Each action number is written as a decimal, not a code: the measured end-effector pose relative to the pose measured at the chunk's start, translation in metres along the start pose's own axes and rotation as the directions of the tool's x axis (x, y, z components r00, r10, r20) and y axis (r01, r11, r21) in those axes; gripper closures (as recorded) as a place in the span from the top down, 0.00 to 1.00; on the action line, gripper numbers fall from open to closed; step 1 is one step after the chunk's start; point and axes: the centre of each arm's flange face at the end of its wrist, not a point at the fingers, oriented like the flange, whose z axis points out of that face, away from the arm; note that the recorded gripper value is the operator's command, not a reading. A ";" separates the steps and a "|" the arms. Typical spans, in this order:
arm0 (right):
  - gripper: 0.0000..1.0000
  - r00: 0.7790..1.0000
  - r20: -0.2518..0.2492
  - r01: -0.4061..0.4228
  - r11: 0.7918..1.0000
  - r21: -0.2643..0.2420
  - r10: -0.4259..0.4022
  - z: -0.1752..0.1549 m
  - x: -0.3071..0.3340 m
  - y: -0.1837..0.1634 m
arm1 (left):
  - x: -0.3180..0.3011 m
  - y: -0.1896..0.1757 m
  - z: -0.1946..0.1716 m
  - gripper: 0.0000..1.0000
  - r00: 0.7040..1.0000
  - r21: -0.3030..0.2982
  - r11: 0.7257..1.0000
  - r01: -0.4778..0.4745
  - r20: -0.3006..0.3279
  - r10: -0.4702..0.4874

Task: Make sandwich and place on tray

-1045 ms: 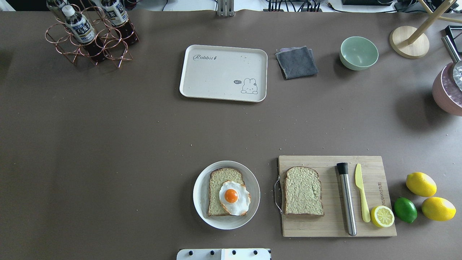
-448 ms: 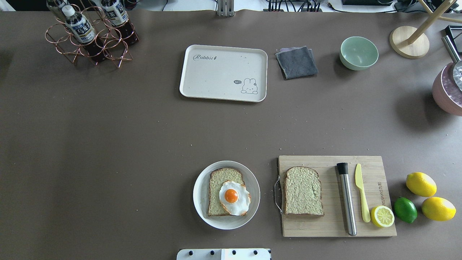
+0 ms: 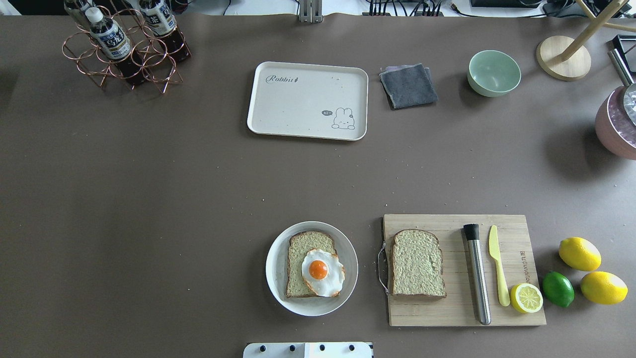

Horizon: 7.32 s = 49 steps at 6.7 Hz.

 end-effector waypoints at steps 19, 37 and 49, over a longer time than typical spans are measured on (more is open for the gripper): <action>0.60 0.897 0.164 -0.381 0.907 -0.182 0.410 0.134 -0.445 0.154 | 0.512 0.099 0.183 0.98 0.862 -0.068 0.879 0.471 -0.177 -0.476; 0.00 0.818 0.386 -0.374 0.904 -0.209 0.427 0.071 -0.548 0.080 | 0.515 0.098 0.177 0.98 0.861 -0.077 0.883 0.464 -0.195 -0.469; 1.00 0.895 0.386 -0.201 0.974 -0.104 0.225 0.141 -0.661 0.093 | 0.512 0.096 0.171 0.98 0.859 -0.075 0.883 0.464 -0.205 -0.469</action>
